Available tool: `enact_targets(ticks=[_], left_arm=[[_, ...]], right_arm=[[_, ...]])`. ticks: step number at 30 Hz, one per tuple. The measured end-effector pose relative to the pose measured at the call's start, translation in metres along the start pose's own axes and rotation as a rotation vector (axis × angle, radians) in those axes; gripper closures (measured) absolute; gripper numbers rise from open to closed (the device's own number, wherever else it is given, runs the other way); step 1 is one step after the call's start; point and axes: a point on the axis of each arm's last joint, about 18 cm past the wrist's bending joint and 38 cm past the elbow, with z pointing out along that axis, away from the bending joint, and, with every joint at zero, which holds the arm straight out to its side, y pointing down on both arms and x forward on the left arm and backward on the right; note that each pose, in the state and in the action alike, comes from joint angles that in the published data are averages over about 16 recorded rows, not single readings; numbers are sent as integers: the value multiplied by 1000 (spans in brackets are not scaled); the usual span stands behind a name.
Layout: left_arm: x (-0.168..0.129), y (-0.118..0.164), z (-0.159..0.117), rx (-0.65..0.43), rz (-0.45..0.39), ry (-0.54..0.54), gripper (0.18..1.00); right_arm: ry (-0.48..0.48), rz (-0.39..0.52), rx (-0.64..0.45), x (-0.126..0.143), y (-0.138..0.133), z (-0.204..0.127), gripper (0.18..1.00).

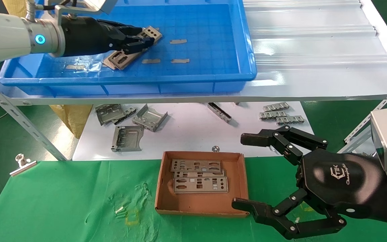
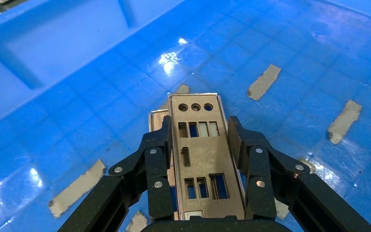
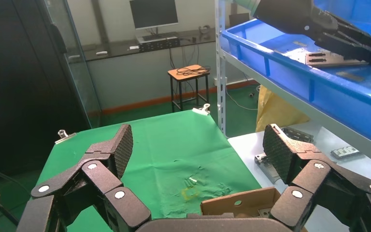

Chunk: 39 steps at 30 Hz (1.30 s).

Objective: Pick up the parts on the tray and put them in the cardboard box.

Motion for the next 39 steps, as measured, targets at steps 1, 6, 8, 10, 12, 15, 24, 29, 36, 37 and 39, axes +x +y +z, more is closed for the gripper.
enact_targets(ticks=[1, 6, 8, 10, 12, 15, 24, 29, 36, 37, 39], left_arm=[[-1, -1, -1, 5, -1, -3, 735], [-5, -9, -5, 35, -9, -10, 736], [-6, -12, -7, 49, -12, -7, 737], [-6, -15, -9, 63, -16, -1, 737], [-6, -19, -12, 77, -19, 9, 738], [-5, -24, -16, 98, -20, 32, 739], [7, -33, -37, 158, -7, 155, 741], [21, -33, -53, 187, 15, 266, 741], [45, -25, -70, 208, 67, 423, 742], [49, -22, -72, 207, 77, 443, 742], [57, -15, -73, 203, 99, 481, 742]], right_arm=[[0, 0, 0, 0, 0, 0, 178], [0, 0, 0, 0, 0, 0, 178], [0, 0, 0, 0, 0, 0, 178], [0, 0, 0, 0, 0, 0, 178], [0, 0, 0, 0, 0, 0, 178], [0, 0, 0, 0, 0, 0, 178], [0, 0, 0, 0, 0, 0, 178], [0, 0, 0, 0, 0, 0, 178], [0, 0, 0, 0, 0, 0, 178], [0, 0, 0, 0, 0, 0, 178], [0, 0, 0, 0, 0, 0, 178]])
